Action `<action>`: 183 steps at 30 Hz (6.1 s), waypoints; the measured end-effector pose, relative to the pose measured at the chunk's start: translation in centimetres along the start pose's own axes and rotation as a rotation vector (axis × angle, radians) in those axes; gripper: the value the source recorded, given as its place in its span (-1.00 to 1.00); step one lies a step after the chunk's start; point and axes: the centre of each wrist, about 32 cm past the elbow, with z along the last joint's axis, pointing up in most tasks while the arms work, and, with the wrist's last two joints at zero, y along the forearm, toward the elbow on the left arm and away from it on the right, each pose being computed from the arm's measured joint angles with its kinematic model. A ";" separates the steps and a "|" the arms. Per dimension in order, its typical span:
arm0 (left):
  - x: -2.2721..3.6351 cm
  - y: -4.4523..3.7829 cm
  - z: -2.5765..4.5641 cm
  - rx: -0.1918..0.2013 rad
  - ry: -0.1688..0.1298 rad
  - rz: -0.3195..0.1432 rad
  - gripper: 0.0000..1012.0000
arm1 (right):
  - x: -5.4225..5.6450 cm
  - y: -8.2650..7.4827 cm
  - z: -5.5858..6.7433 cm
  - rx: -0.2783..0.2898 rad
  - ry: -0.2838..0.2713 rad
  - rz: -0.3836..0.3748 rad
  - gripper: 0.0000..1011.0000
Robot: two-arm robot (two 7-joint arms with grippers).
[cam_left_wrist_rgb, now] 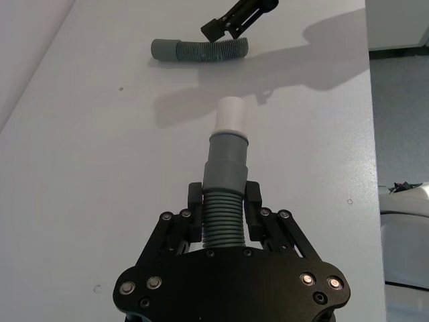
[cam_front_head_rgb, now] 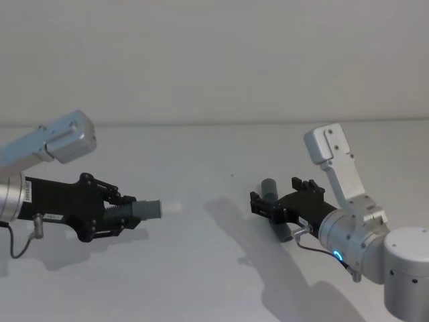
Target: Use both hands to pick up one end of the pipe from the table, align the ends, and insert them.
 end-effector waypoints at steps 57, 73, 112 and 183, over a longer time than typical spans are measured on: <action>0.00 0.00 0.00 0.000 0.000 0.000 -0.34 | 2.2 3.7 -2.0 -0.132 0.142 -0.004 0.37; 0.00 0.00 0.00 0.000 0.000 0.000 -0.34 | 2.4 3.7 -2.7 -0.151 0.128 -0.017 -0.54; 0.00 0.00 0.00 0.000 0.000 0.000 -0.34 | 6.0 2.5 -2.5 0.225 -0.160 0.172 -0.57; 0.00 0.00 0.00 0.000 0.000 0.000 -0.34 | 19.7 3.4 3.3 0.708 -1.185 1.051 -0.58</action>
